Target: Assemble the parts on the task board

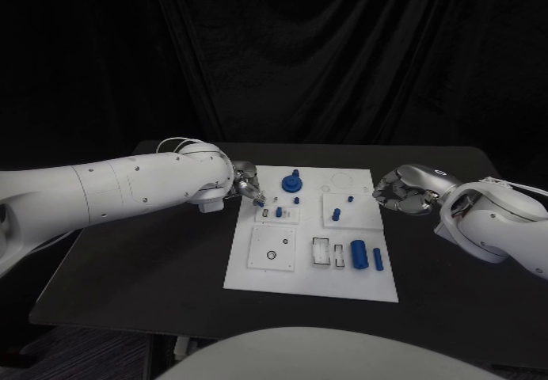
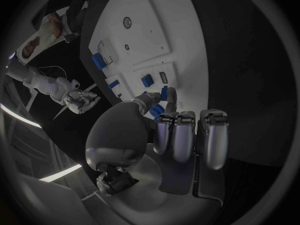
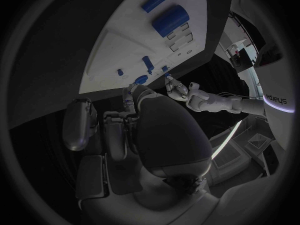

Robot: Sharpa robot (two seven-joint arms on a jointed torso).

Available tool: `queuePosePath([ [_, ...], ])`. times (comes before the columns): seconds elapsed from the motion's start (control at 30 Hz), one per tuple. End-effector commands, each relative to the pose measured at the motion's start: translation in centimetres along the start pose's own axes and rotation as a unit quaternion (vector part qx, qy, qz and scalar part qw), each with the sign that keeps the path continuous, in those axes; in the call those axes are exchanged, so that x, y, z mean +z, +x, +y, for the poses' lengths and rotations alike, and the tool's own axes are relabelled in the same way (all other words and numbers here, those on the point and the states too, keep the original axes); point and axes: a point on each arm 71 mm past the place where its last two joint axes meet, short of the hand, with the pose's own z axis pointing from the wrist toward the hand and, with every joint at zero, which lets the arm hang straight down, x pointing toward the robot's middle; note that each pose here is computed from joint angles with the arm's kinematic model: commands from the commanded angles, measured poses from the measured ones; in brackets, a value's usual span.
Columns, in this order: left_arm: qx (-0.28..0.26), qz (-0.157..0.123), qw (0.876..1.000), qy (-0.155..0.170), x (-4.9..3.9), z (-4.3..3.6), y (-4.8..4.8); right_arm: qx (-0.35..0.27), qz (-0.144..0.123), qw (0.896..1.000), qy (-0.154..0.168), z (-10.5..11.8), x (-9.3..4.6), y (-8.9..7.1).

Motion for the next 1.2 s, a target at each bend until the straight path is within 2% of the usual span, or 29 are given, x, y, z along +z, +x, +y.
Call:
queuePosePath([
  [0.03,0.004,0.010,1.000,0.003,0.14,-0.40,0.30,0.000,0.002,1.000,0.008,-0.05,-0.02,0.13],
  [0.5,0.004,0.011,1.000,0.002,0.65,-0.44,0.40,0.000,0.003,1.000,0.006,0.06,0.09,0.17],
  [1.2,0.008,0.025,1.000,0.003,0.50,-0.39,0.98,-0.001,0.006,1.000,0.007,0.06,0.18,0.23],
])
